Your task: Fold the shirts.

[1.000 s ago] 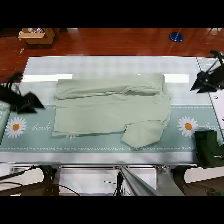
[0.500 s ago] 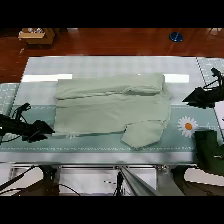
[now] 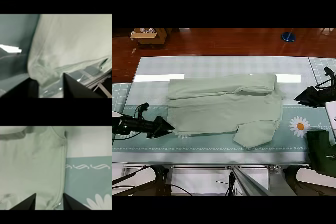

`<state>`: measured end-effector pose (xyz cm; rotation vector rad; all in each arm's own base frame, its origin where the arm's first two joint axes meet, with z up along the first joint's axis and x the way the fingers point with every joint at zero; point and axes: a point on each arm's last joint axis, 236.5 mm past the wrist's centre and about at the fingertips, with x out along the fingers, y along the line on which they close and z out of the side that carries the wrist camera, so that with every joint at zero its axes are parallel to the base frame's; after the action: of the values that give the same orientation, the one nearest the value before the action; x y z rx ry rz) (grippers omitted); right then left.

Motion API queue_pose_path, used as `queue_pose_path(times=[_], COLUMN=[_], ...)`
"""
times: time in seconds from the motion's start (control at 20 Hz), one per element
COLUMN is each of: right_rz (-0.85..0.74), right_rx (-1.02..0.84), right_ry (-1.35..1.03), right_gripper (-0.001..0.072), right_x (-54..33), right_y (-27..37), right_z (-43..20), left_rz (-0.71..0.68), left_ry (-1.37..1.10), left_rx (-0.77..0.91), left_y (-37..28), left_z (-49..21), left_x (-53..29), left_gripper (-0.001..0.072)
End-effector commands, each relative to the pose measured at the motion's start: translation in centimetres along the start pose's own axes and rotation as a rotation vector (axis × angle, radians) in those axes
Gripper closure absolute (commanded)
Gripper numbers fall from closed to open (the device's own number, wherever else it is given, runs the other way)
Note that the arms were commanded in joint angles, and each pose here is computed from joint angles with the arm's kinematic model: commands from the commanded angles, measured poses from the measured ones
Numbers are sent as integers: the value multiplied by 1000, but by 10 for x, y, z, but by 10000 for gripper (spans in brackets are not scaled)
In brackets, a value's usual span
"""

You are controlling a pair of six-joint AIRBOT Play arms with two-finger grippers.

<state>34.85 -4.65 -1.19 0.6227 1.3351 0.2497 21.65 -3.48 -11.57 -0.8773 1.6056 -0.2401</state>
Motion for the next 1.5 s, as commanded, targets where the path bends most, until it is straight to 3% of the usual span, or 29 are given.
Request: queue_pose_path(times=[0.0, 0.05, 0.2, 0.3, 0.65, 1.0, 1.1, 1.15, 1.25, 1.45], right_rz=[11, 8, -49, -37, 7, -21, -57, -66, -58, -44], right_rx=[-11, -8, -2, 69, 181, 118, 134, 142, 145, 30], right_ry=[-35, -41, 42, 103, 165, 228, 191, 176, 181, 119], right_gripper=[284, 284, 277, 229, 230, 246, 346, 434, 682, 684], right_x=[-9, -12, -10, 2, 55, 100, 109, 112, 114, 87], right_y=[10, 12, -4, -16, -18, 3, 5, 6, 11, 30], right_z=[3, 3, -19, -43, -105, -134, -125, -122, -123, -114], left_rz=[15, 9, -2, -5, -14, -17, -17, -18, -18, -74], left_ry=[9, 23, 44, 51, 65, 72, 72, 71, 70, 35], left_rx=[-42, -41, -40, -29, -11, -10, -1, 5, 8, 137], left_y=[8, 8, 5, 4, 2, 1, 1, 1, 0, -29], left_z=[4, 1, -4, -5, -9, -10, -10, -10, -9, 1], left_x=[12, 13, 12, 12, 12, 11, 11, 11, 11, -13], left_gripper=[630, 681, 682, 682, 682, 682, 682, 682, 682, 683])
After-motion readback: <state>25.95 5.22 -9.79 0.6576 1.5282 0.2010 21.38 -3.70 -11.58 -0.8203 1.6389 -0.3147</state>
